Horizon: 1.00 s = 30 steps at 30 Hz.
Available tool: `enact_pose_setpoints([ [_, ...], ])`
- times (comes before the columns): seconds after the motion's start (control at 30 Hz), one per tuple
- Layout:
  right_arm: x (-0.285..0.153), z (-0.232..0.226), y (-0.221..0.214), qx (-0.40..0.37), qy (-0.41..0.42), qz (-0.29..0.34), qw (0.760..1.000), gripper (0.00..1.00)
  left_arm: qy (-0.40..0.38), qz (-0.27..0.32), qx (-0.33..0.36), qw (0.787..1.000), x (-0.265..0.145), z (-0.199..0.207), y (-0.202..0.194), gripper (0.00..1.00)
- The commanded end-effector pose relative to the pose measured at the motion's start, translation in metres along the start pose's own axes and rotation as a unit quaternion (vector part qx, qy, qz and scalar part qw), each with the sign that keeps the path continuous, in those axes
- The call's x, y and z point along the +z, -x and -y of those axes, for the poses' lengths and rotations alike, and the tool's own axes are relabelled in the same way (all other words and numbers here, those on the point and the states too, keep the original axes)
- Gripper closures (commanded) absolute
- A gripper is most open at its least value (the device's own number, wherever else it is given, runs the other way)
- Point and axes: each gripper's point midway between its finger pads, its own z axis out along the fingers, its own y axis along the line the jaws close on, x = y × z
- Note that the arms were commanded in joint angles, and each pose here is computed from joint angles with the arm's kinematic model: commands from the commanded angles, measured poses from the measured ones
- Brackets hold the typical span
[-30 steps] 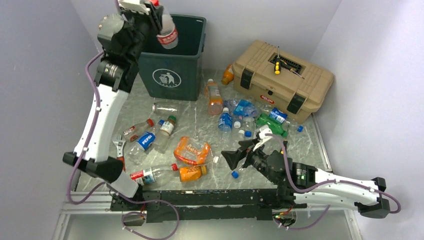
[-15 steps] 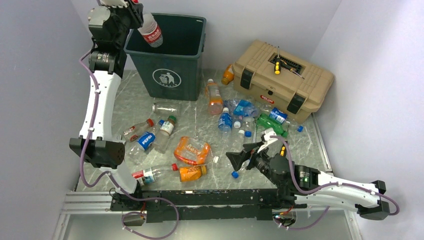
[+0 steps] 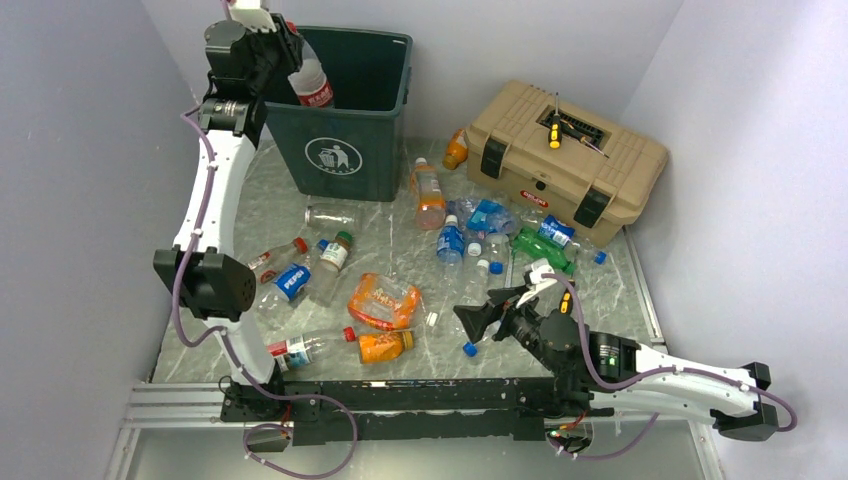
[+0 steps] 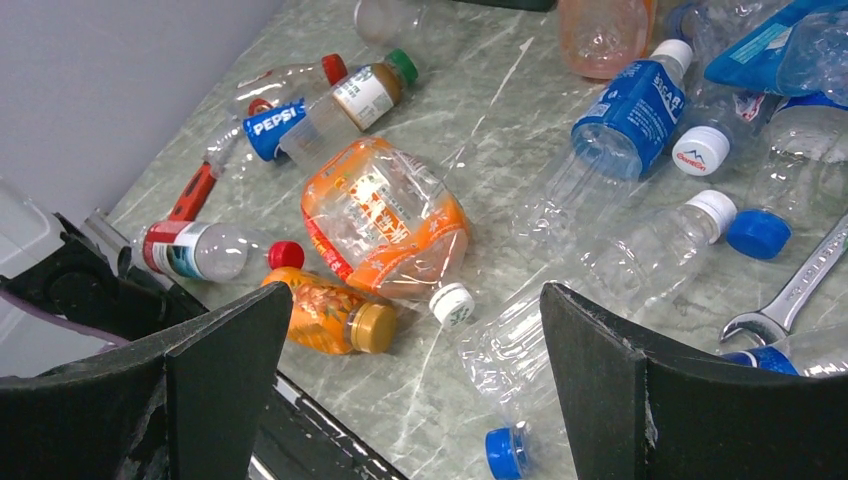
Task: Put the plastic bottles in the bin
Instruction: Place the plastic bottle in the trash bin.
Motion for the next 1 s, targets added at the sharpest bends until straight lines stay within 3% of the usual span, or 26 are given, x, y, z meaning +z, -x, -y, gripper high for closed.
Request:
enact_pose_setpoints([
  [0.0,-0.004,-0.003,0.018,0.014,-0.004,0.017,1.0,0.0,0.009,0.015,0.019,1.0,-0.008,-0.003,0.021,0.55],
  [0.03,-0.005,-0.002,0.02,0.011,-0.008,0.017,1.0,0.0,0.007,0.018,0.021,1.0,-0.011,-0.002,0.023,0.35],
  [0.07,-0.005,-0.001,0.022,0.008,-0.012,0.018,1.0,0.0,0.007,0.024,0.019,1.0,-0.015,-0.001,0.027,0.22],
  [0.17,-0.006,0.0,0.028,0.001,-0.018,0.021,1.0,0.0,-0.006,0.065,0.016,0.998,-0.035,0.009,0.059,0.02],
  [0.33,-0.005,0.001,0.037,-0.02,-0.026,0.03,0.999,0.0,-0.046,0.129,0.005,0.991,-0.09,0.039,0.118,0.01],
  [0.43,-0.002,0.001,0.039,-0.035,-0.037,0.025,0.998,0.0,-0.087,0.132,-0.012,0.987,-0.129,0.062,0.126,0.01],
  [0.57,0.007,0.006,0.039,-0.049,-0.085,0.013,0.995,0.0,-0.129,0.058,-0.042,0.989,-0.171,0.087,0.082,0.03],
  [0.73,0.029,0.02,0.023,-0.053,-0.146,-0.023,0.988,0.02,-0.114,-0.105,-0.079,0.985,-0.208,0.09,-0.027,0.06],
  [0.87,0.056,0.05,0.002,0.037,-0.158,-0.082,0.983,0.03,-0.115,-0.238,-0.108,0.958,-0.236,0.098,-0.135,0.06],
  [0.97,0.064,0.065,-0.012,0.082,-0.164,-0.113,0.977,0.04,-0.125,-0.276,-0.121,0.945,-0.247,0.107,-0.176,0.06],
])
